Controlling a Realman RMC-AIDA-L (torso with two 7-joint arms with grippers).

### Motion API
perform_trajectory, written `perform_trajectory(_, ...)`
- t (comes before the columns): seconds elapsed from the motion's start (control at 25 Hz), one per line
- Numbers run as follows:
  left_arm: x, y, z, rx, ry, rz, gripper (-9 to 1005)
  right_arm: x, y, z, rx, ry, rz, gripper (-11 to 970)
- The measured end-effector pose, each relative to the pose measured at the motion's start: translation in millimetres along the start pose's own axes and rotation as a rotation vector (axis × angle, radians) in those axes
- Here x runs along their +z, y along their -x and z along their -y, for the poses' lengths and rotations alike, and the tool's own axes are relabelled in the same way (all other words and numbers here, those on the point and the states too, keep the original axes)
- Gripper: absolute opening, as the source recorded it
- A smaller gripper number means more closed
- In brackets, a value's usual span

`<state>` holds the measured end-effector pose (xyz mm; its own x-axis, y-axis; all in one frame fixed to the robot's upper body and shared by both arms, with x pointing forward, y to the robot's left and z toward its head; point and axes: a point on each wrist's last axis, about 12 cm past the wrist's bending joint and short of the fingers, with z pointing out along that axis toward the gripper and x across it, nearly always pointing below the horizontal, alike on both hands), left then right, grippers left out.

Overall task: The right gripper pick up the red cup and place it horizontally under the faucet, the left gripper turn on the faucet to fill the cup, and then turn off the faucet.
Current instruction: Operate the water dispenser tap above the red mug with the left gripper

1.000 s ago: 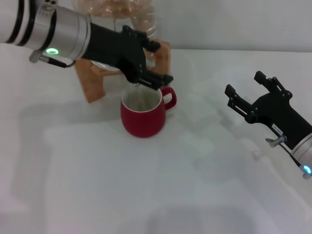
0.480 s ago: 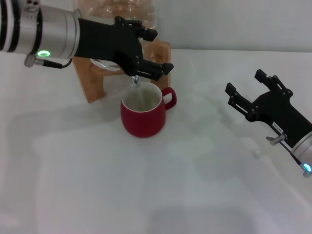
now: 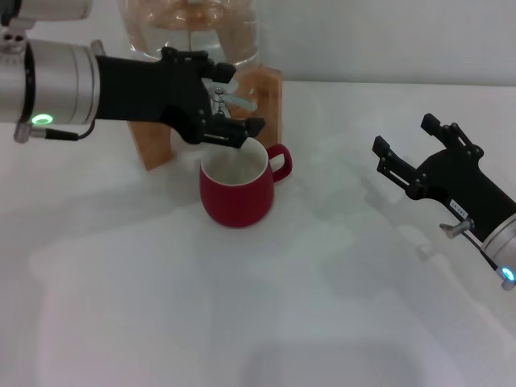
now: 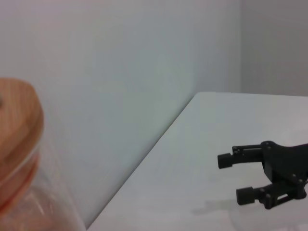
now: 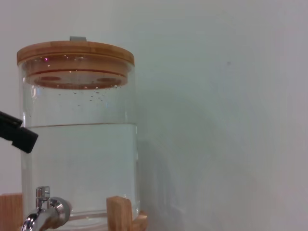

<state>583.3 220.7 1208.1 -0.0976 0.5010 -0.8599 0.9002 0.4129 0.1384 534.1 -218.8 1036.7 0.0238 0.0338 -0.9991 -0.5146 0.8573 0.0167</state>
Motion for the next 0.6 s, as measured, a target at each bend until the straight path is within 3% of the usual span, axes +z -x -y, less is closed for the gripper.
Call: perform_trajectory(0.6,12.1,-15.2,6.3,-0.033,-0.034,-0.032,874,-1.2,-1.0,1.3,-0.003,-0.003,-0.004,859)
